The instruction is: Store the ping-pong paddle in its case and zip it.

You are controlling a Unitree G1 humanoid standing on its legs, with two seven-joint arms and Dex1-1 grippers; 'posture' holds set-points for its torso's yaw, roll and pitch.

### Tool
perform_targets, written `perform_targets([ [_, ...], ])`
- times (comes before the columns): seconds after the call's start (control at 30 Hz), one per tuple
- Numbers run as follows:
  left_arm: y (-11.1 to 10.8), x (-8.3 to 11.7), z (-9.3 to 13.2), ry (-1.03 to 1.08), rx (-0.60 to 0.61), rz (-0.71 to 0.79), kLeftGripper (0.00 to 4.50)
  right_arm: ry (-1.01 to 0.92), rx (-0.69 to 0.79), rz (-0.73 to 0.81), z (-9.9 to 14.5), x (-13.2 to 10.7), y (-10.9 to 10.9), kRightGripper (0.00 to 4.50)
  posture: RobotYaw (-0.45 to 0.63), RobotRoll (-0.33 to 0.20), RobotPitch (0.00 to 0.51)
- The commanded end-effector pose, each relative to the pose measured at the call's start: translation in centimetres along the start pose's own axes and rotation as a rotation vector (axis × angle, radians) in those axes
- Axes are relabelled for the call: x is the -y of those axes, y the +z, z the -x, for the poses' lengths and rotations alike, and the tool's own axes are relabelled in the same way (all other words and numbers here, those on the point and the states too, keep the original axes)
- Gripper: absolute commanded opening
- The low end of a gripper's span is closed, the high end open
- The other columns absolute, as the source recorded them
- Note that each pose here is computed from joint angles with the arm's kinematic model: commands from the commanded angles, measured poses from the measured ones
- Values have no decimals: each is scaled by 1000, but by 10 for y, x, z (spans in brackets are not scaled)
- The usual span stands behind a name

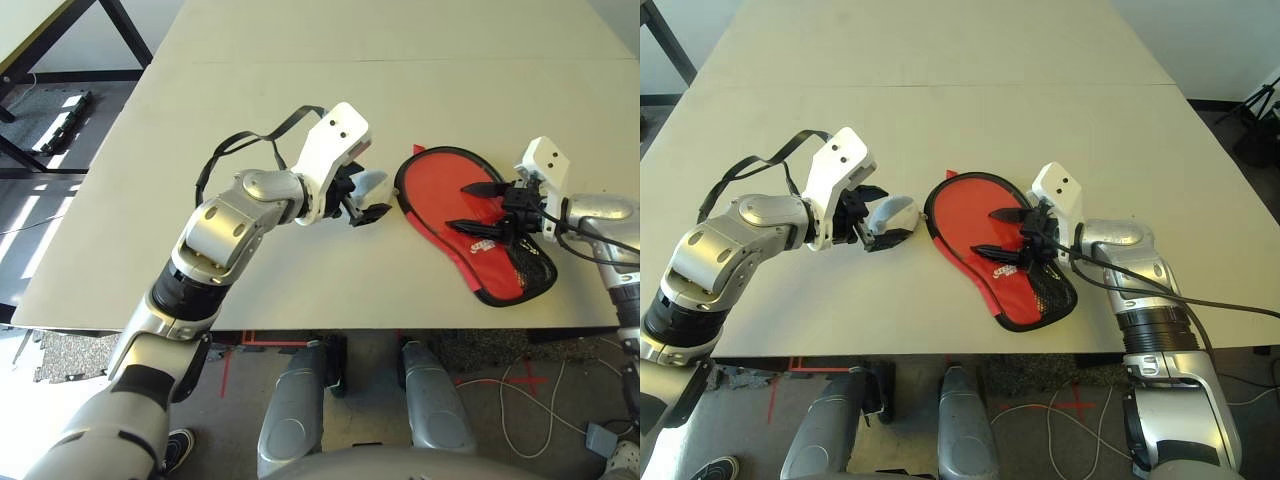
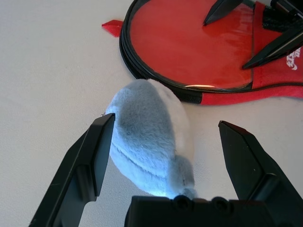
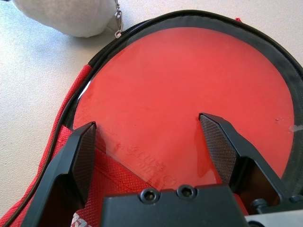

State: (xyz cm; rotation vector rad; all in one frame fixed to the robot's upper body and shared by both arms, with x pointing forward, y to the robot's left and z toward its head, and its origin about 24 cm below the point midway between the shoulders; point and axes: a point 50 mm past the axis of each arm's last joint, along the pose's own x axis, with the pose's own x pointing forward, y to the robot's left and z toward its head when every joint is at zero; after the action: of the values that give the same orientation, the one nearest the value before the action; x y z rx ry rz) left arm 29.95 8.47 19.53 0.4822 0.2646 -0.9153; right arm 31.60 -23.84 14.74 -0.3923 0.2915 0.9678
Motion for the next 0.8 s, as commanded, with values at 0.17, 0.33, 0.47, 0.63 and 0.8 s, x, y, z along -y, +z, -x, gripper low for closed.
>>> perform_targets([
  [0.17,-10,-2,-10,46,-82,-7,4500,4,-79,-30,-1,-6,-20,4468,-54,0,264],
  [0.33,-11,-5,-11,60,-87,-13,4500,1,-107,6,0,-7,-23,4468,-57,0,266],
  [0.47,-11,-6,-12,68,-81,-10,4088,2,-112,13,0,-8,-25,4500,-58,0,269],
  [0.63,-12,-5,-12,48,-88,-11,2639,-2,-128,21,0,-9,-28,4500,-61,0,269],
  [0.8,-11,-6,-13,51,-87,-14,1122,-6,-138,19,0,-9,-30,4500,-63,0,268],
])
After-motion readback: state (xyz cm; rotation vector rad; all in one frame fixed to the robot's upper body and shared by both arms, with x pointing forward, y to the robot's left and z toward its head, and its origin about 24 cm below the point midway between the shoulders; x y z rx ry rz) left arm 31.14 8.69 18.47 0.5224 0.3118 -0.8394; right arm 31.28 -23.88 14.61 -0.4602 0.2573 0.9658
